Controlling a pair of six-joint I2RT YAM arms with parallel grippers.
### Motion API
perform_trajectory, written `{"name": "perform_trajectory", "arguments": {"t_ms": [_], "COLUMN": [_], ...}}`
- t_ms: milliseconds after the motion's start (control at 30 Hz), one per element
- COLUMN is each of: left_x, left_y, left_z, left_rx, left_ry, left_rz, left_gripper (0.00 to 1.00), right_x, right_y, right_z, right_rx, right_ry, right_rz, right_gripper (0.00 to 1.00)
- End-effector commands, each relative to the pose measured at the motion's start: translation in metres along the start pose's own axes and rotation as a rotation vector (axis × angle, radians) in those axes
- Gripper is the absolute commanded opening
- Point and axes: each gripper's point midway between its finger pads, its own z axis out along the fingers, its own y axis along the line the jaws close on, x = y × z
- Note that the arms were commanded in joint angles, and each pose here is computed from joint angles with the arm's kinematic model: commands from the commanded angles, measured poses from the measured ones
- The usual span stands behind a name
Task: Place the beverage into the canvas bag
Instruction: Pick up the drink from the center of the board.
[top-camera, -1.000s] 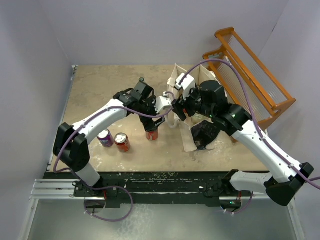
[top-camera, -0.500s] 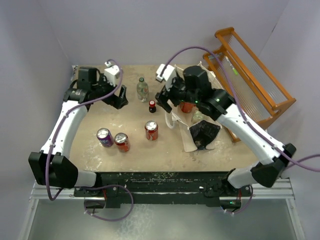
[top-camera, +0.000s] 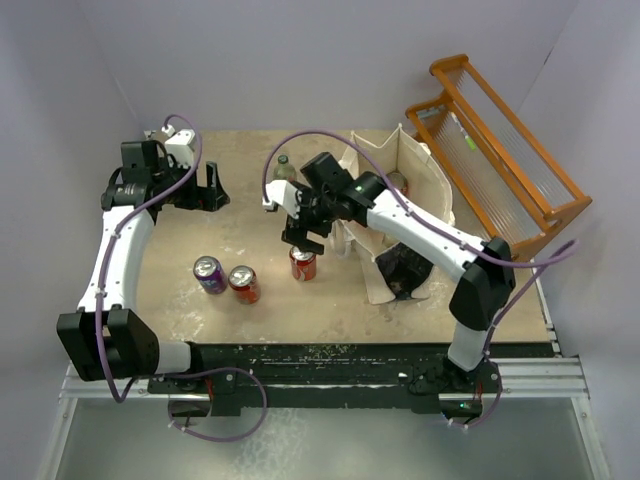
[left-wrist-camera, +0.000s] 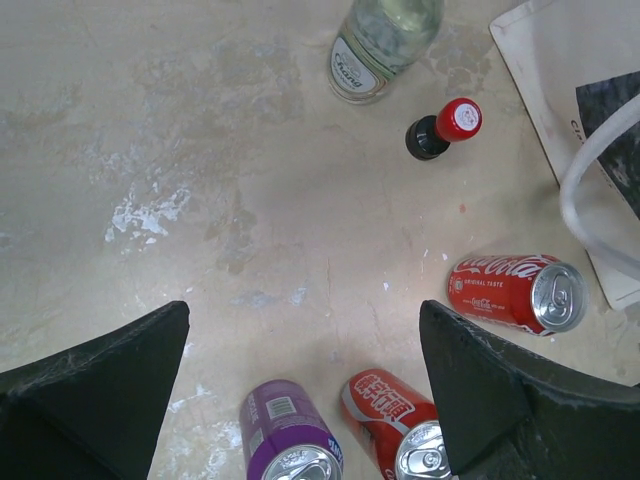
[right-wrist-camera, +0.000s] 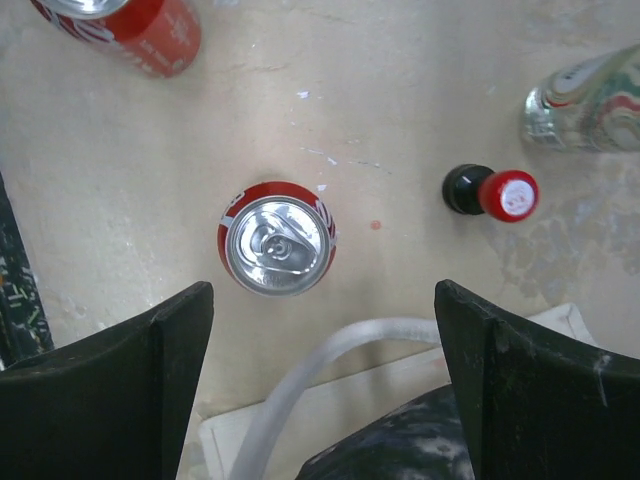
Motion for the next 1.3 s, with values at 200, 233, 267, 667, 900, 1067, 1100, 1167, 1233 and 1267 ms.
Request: {"name": "perform_trajectory", "arguments": {"t_ms": [200,233,267,667,900,1067,1100,1167,1233,1267], "left_x": [-0.018,-0.018,-0.018,-0.016,-0.016,-0.017,-0.016,-0.015,-0.014,-0.014], "left_y": [-0.003,-0.003,-0.003,-0.003,-0.002,-0.001,0.000,0.000,0.000,0.001], "left_z": [-0.015,-0.015,-0.014,-0.012,-0.008,-0.006,-0.005,-0.003,-0.001,0.000], "left_rx": [0.011,0.012,0.013,0.018,0.026,0.028,0.028,0.032,0.037,0.038], "left_ry": [-0.078,-0.078,-0.078,-0.079,-0.075,-0.072,-0.069,-0.063,-0.059,-0.057], "left_rz": [-0.006,-0.006,-0.008,-0.011,-0.015,-0.012,-0.013,-0.013,-0.013,-0.013], "left_gripper": [0.99,0.99,0.99,0.99,0.99,0.99,0.99,0.99,0.99,0.99], "right_x": [0.029,0.031,0.032,0.044,0.045,0.039,0.037,0.031,0.022,0.018], "right_y": [0.019,0.019,0.019,0.022,0.026,0.030,0.032,0.034,0.035,0.034], "right_z": [0.029,0.033,0.035,0.064,0.072,0.073,0.072,0.069,0.065,0.062], "right_rx": [-0.146,-0.151,-0.150,-0.153,-0.178,-0.208,-0.218,-0.236,-0.237,-0.236], "right_ry": [0.112,0.121,0.126,0.199,0.191,0.168,0.164,0.143,0.116,0.102], "right_rz": [-0.075,-0.071,-0.070,-0.103,-0.089,-0.084,-0.080,-0.075,-0.074,-0.077], "right_gripper": [0.95,0.95,0.95,0.92,0.85,0.75,0.73,0.65,0.57,0.53]}}
